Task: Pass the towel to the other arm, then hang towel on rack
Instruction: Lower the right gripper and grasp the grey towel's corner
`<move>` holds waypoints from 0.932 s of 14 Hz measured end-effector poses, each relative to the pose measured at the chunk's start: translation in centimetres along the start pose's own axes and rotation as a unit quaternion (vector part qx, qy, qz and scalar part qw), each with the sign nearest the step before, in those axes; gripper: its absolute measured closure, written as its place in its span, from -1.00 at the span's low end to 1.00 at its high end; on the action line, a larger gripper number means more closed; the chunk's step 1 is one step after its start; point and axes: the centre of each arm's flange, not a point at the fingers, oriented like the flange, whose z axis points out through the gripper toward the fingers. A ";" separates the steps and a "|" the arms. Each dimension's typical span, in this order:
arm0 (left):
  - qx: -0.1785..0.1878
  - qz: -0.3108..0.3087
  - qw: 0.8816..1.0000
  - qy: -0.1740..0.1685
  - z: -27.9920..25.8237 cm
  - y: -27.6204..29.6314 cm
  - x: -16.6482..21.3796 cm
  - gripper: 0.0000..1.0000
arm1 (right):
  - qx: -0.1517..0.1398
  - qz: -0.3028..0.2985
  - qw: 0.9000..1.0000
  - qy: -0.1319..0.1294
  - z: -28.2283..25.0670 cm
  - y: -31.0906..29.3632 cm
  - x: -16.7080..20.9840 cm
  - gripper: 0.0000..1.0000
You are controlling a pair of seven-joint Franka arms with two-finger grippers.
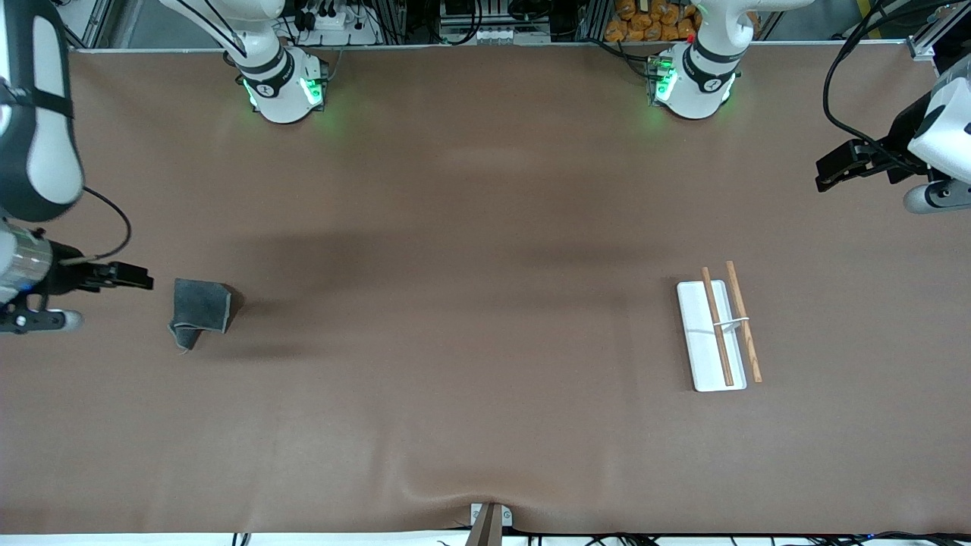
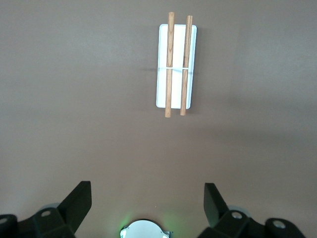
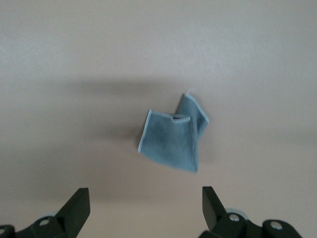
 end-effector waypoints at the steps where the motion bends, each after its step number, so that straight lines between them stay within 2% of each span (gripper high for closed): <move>1: 0.000 0.000 1.000 0.000 0.0 0.0 0.0 -1.00 | -0.001 -0.018 1.000 0.004 1.6 0.4 0.3 -1.00; 5: 0.000 0.000 1.000 0.000 0.0 0.0 0.0 -1.00 | -0.002 -0.082 0.997 0.008 7.7 2.0 2.1 -1.00; 10: 0.000 0.001 1.000 0.002 0.1 0.1 0.1 -1.00 | 0.006 -0.096 0.995 -0.009 13.6 3.4 1.5 -0.99; 12: 0.000 0.001 1.000 0.002 0.2 0.1 0.1 -1.00 | 0.005 -0.111 0.994 -0.007 14.4 3.3 1.2 -0.93; 13: 0.000 0.001 1.000 0.002 0.2 0.1 0.1 -1.00 | 0.004 -0.120 0.993 -0.005 14.6 3.3 1.2 -0.81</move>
